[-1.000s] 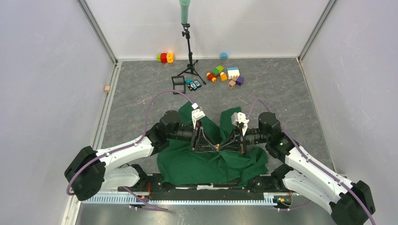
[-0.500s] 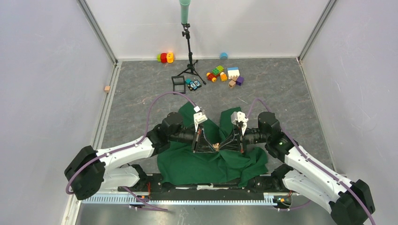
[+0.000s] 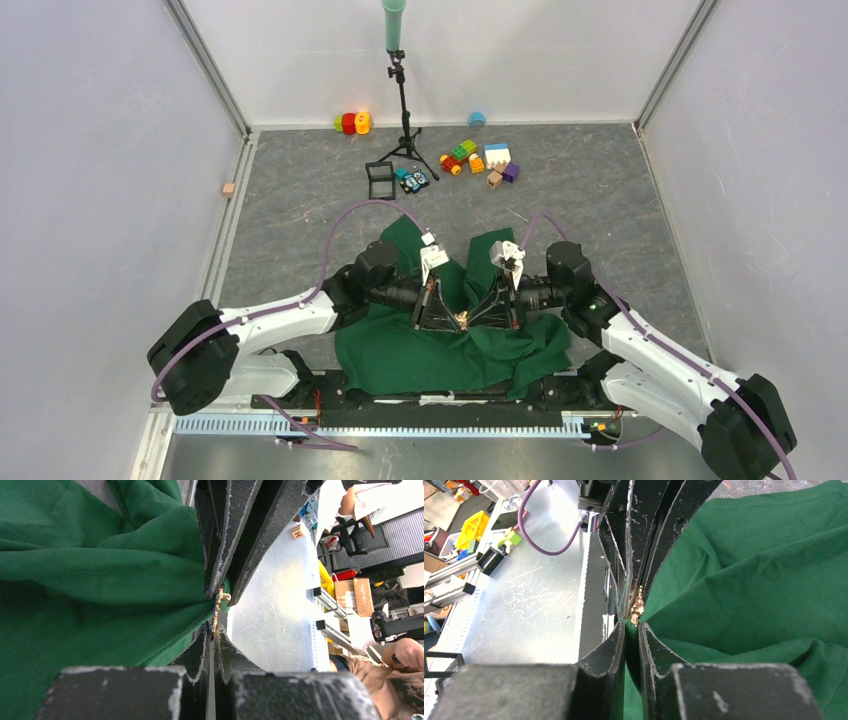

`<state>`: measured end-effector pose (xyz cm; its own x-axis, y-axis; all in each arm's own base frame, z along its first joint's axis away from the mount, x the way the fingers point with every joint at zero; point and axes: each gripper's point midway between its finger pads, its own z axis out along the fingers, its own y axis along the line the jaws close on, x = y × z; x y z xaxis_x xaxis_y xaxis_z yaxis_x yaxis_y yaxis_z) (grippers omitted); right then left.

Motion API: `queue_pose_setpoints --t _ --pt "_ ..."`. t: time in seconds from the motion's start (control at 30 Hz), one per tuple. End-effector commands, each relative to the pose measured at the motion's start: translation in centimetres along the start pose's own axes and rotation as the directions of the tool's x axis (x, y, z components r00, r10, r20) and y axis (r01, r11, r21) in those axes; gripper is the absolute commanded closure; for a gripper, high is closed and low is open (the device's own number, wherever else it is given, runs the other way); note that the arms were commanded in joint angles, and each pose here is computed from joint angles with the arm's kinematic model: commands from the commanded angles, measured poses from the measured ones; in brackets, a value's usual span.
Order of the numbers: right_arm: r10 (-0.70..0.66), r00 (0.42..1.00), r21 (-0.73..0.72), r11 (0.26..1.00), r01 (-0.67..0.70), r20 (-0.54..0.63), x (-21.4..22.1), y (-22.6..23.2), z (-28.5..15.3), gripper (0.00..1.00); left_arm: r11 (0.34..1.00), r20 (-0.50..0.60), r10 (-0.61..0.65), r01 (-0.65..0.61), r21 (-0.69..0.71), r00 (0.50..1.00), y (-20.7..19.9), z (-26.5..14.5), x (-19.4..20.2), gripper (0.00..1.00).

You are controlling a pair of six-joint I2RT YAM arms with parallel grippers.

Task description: Pin the brooch onto the clothing

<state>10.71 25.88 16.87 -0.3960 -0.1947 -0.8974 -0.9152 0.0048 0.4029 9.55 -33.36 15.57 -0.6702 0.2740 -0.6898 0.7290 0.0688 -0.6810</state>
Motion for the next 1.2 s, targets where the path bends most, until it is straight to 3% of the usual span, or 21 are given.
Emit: queue_pose_setpoints --t 0.0,0.17,0.47,0.9,1.03,1.17 --pt "-0.121 0.990 -0.022 0.992 0.123 0.075 -2.5 0.5 0.3 0.80 0.992 0.083 0.100 -0.106 0.067 0.991 -2.2 0.9 -3.3 0.98" --pt "-0.123 0.989 -0.014 0.992 0.124 0.077 -2.4 0.5 0.2 0.72 0.992 0.089 0.091 -0.098 0.075 0.992 -2.3 1.0 -3.3 0.98" --pt "-0.114 0.991 0.000 0.993 0.115 0.063 -1.9 0.1 0.2 0.76 0.991 0.096 0.094 -0.103 0.088 0.991 -2.7 1.0 -3.6 0.98" --pt "-0.233 0.967 0.000 0.972 0.234 0.099 -3.8 1.9 -0.9 0.30 0.994 0.106 0.089 -0.096 0.058 0.990 -1.5 0.4 -3.3 0.98" --pt "-0.222 0.973 0.022 0.975 0.221 0.069 -2.9 1.2 -1.2 0.27 0.992 0.110 0.097 -0.105 0.068 0.989 -1.9 0.0 -3.4 0.98" --pt "-0.203 0.977 0.027 0.979 0.202 0.058 -2.3 0.6 -1.3 0.31 0.992 0.109 0.098 -0.106 0.070 0.989 -1.9 -0.1 -3.3 0.98"
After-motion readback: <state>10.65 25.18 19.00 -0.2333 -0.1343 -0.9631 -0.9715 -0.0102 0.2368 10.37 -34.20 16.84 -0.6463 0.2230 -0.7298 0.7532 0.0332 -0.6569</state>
